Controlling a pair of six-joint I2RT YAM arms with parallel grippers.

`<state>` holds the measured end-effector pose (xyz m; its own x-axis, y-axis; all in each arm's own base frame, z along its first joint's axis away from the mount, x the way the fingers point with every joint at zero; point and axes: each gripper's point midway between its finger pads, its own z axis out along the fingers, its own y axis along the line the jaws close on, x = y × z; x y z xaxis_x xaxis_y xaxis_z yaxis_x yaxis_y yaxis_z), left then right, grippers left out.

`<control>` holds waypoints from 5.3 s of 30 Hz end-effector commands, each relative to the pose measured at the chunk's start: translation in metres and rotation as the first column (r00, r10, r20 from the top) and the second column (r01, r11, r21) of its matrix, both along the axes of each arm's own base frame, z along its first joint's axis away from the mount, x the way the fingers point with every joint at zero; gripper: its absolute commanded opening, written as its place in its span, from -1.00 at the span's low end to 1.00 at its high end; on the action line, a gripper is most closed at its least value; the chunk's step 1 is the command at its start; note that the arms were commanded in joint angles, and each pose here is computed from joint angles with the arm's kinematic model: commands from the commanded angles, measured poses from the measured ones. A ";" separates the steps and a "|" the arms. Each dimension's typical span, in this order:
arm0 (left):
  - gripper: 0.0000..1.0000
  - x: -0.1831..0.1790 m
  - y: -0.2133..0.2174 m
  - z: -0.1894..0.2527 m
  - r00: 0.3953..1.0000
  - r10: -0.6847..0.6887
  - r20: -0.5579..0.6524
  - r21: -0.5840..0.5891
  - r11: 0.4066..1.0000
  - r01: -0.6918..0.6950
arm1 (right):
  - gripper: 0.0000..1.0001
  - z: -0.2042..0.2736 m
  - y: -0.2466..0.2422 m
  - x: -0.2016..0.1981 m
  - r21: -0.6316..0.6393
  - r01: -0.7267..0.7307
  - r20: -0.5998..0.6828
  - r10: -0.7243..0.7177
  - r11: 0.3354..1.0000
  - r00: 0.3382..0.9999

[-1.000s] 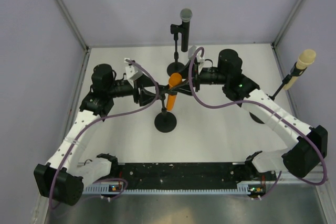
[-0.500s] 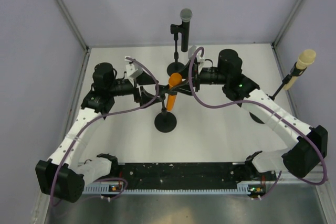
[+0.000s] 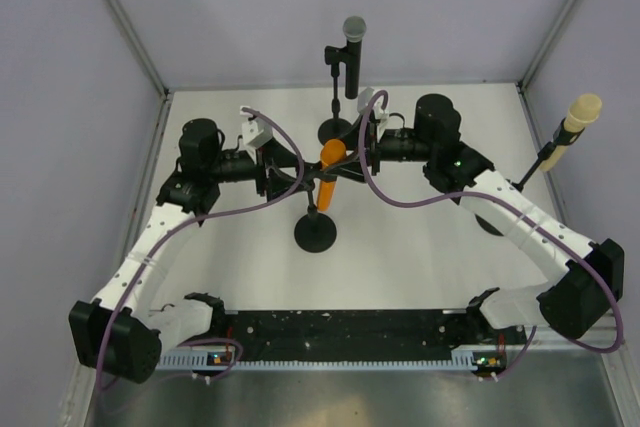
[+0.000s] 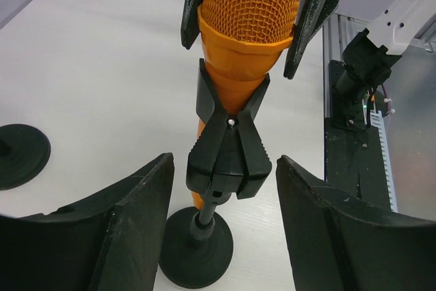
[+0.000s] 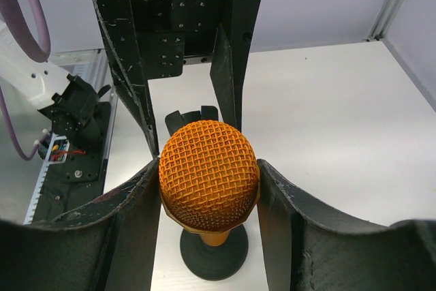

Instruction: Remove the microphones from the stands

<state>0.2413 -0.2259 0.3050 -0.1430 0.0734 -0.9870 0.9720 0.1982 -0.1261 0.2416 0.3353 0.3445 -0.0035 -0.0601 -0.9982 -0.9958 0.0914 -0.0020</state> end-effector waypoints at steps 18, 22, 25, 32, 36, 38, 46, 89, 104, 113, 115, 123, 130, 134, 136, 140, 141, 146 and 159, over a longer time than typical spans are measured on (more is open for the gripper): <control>0.73 -0.003 -0.004 0.021 0.997 -0.045 0.069 -0.024 0.999 0.047 | -0.22 0.020 0.000 -0.013 0.046 -0.025 0.063 0.022 0.999 0.998; 0.69 -0.004 -0.004 0.022 0.997 -0.051 0.066 -0.026 0.998 0.053 | -0.22 0.019 -0.001 -0.013 0.044 -0.023 0.062 0.020 0.999 0.998; 0.66 -0.004 -0.005 0.024 0.996 -0.057 0.067 -0.028 0.998 0.059 | -0.22 0.018 0.000 -0.013 0.043 -0.026 0.060 0.023 0.999 0.998; 0.60 -0.002 -0.007 0.028 0.996 -0.067 0.064 -0.030 0.997 0.069 | -0.22 0.017 0.000 -0.014 0.042 -0.027 0.059 0.025 0.999 0.998; 0.53 -0.001 -0.008 0.026 0.996 -0.074 0.058 -0.027 0.997 0.075 | -0.22 0.019 0.000 -0.014 0.045 -0.029 0.063 0.026 0.999 0.998; 0.49 -0.001 -0.008 0.025 0.995 -0.077 0.056 -0.027 0.997 0.078 | -0.22 0.018 0.000 -0.015 0.043 -0.031 0.060 0.028 0.999 0.998; 0.35 -0.005 -0.007 0.024 0.994 -0.085 0.068 -0.025 0.996 0.087 | -0.23 0.019 0.000 -0.015 0.045 -0.031 0.063 0.028 0.999 0.998; -0.37 -0.010 -0.004 0.026 0.993 -0.067 0.096 -0.016 0.998 0.068 | -0.38 0.053 -0.045 0.017 -0.001 0.292 0.295 -0.279 0.956 0.914; 0.98 -0.014 -0.004 0.029 0.991 -0.082 0.101 -0.021 0.996 0.085 | -0.39 0.052 -0.045 0.016 -0.002 0.288 0.294 -0.274 0.958 0.916; 0.98 -0.012 -0.004 0.036 0.991 -0.074 0.112 -0.015 0.997 0.076 | -0.41 0.051 -0.046 0.017 -0.008 0.293 0.297 -0.278 0.956 0.914; 0.98 -0.010 -0.002 0.043 0.986 -0.072 0.148 0.012 0.997 0.071 | -0.42 0.056 -0.047 0.017 -0.008 0.296 0.311 -0.279 0.955 0.909; 0.98 0.007 -0.005 0.086 0.974 -0.039 0.223 0.074 0.997 0.023 | -0.45 0.116 -0.053 0.015 -0.010 0.306 0.357 -0.283 0.952 0.890; 0.98 0.008 -0.024 0.105 0.970 -0.057 0.236 0.067 0.997 0.043 | -0.45 0.172 -0.058 -0.001 0.063 0.276 0.383 -0.278 0.959 0.881; 0.98 0.005 -0.032 0.117 0.966 -0.082 0.246 0.054 0.996 0.071 | -0.45 0.183 -0.058 -0.012 0.087 0.243 0.380 -0.258 0.966 0.888; 0.98 0.005 -0.036 0.124 0.963 -0.089 0.256 0.048 0.996 0.079 | -0.45 0.185 -0.057 -0.015 0.093 0.227 0.371 -0.245 0.970 0.896; 0.98 0.006 -0.041 0.133 0.960 -0.097 0.262 0.043 0.995 0.089 | -0.46 0.188 -0.053 -0.021 0.102 0.191 0.344 -0.215 0.976 0.914; 0.98 0.005 -0.043 0.135 0.958 -0.104 0.266 0.041 0.995 0.096 | -0.46 0.188 -0.051 -0.022 0.104 0.178 0.336 -0.203 0.979 0.920; 0.98 0.001 -0.051 0.137 0.957 -0.138 0.257 0.038 0.990 0.132 | -0.47 0.187 -0.045 -0.029 0.111 0.130 0.296 -0.158 0.985 0.942; 0.89 -0.001 -0.074 0.132 0.957 -0.190 0.219 0.041 0.982 0.185 | -0.47 0.201 -0.033 -0.036 0.135 0.047 0.252 -0.080 0.990 0.964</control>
